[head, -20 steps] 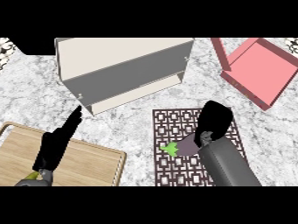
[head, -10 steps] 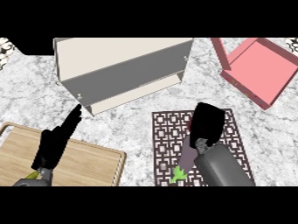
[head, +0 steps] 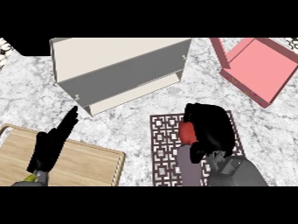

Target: Pick the bell pepper from the placemat and place it in the tiered shelf

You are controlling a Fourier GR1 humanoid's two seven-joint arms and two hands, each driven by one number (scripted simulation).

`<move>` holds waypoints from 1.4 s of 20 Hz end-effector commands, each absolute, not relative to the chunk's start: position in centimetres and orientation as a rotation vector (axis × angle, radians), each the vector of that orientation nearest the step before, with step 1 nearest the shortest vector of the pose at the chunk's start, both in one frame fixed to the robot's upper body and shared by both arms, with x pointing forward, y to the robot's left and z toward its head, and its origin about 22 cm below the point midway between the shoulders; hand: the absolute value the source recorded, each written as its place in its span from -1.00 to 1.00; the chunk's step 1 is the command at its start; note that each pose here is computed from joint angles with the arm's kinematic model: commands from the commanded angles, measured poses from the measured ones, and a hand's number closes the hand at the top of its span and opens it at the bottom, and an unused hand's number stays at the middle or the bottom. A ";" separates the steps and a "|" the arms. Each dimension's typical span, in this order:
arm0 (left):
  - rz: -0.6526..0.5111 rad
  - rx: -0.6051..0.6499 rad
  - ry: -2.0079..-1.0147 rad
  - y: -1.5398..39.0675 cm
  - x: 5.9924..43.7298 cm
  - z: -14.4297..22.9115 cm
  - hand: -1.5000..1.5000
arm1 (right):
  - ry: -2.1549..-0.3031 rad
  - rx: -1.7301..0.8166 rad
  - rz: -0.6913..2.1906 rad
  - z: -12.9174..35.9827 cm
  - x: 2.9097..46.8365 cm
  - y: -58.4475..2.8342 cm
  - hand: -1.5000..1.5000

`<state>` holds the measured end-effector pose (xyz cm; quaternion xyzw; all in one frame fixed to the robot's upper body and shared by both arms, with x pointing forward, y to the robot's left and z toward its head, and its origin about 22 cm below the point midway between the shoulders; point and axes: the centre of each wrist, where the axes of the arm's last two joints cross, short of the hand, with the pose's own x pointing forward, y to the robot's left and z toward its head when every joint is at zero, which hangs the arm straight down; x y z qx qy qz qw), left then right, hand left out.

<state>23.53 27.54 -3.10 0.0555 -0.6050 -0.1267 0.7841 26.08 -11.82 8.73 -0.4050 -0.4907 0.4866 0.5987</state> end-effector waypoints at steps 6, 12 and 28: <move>-0.289 0.095 -1.307 26.9 24.0 -3.2 0.00 | -1.491 -0.968 0.833 20.0 23.1 -13.8 1.00; -0.276 0.098 -1.329 24.9 24.0 -3.1 0.00 | -1.592 -0.938 0.713 24.4 26.1 -11.4 1.00; -0.304 0.114 -1.322 26.6 25.6 -2.9 0.00 | -1.566 -1.032 0.713 28.8 39.5 -8.2 1.00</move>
